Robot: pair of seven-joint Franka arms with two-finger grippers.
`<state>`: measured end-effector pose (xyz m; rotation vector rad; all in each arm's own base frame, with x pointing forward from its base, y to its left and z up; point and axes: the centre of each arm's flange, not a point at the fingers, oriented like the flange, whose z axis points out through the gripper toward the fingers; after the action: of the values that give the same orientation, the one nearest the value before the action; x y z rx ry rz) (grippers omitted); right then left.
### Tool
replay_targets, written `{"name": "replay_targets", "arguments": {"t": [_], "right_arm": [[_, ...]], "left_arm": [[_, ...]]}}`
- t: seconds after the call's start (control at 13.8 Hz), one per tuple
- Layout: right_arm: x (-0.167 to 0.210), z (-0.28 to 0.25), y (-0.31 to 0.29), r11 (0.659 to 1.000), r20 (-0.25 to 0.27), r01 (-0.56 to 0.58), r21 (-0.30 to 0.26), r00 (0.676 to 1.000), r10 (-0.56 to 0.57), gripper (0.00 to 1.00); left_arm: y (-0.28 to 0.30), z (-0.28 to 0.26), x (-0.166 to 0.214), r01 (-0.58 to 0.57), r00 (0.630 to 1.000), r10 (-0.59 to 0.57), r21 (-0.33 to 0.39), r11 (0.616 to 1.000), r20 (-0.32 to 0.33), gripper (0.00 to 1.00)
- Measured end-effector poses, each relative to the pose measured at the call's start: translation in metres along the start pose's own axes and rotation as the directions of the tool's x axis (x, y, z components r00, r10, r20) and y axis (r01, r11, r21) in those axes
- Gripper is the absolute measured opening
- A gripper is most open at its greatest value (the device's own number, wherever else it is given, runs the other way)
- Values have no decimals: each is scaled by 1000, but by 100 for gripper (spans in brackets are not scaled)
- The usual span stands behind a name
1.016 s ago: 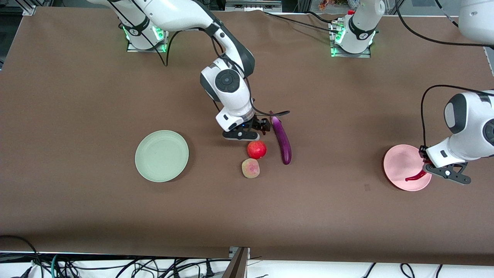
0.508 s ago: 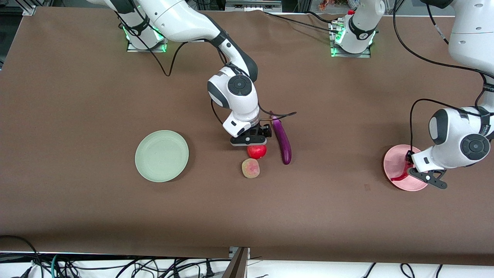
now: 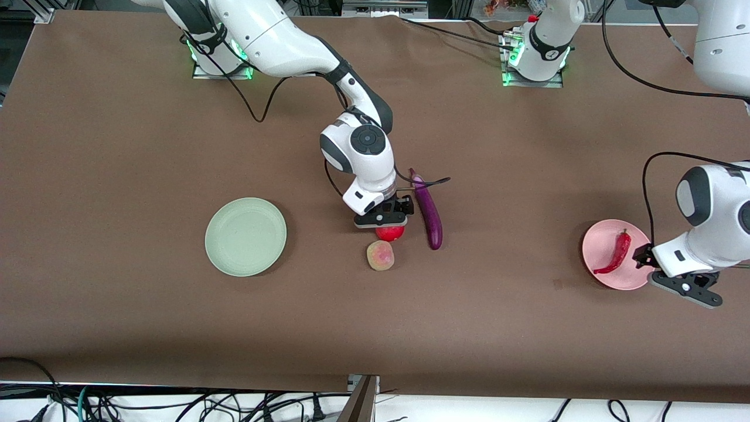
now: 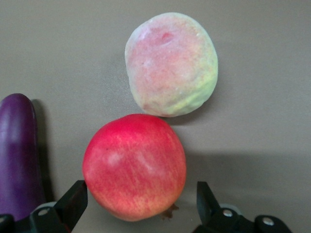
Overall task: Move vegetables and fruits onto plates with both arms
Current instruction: 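Release the chili on the pink plate while the right gripper grasps the apple, then place the apple on the green plate while the left gripper reaches the eggplant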
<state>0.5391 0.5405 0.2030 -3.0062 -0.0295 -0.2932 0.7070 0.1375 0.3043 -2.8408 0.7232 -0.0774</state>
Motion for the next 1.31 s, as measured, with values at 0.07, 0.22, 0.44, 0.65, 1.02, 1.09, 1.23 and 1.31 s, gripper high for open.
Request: {"name": "replay_targets", "arguments": {"t": [0.07, 0.22, 0.44, 0.65, 1.02, 1.09, 1.23, 1.31], "right_arm": [[1, -2, -1, 1000, -3, 1, 2, 1000, -1, 85], [8, -6, 1, 1000, -12, -3, 0, 1000, 3, 79], [26, -31, 12, 999, 12, -15, -48, 1000, 16, 78], [51, -92, 35, 994, 85, 28, -108, 996, -19, 78], [135, -139, 178, 983, 219, 164, -80, 965, -144, 78], [148, -132, 218, 980, 241, 183, -78, 957, -159, 78], [159, -107, 290, 977, 287, 200, -75, 942, -171, 78], [158, -92, 318, 977, 304, 202, -74, 937, -170, 78]], "left_arm": [[6, -8, 5, -8, 1000, 8, -8, 1000, 2, 100], [27, -28, 20, -36, 999, 37, -35, 999, 31, 100], [64, -64, 38, -47, 994, 55, -85, 995, 94, 100], [114, -82, 51, -23, 978, 57, -172, 985, 200, 100], [256, -118, 77, 126, 914, -45, -178, 976, 403, 100], [284, -127, 82, 168, 905, -87, -161, 973, 416, 100], [328, -129, 88, 270, 876, -188, -129, 954, 445, 100], [343, -120, 89, 333, 853, -242, -126, 935, 462, 100]]}}
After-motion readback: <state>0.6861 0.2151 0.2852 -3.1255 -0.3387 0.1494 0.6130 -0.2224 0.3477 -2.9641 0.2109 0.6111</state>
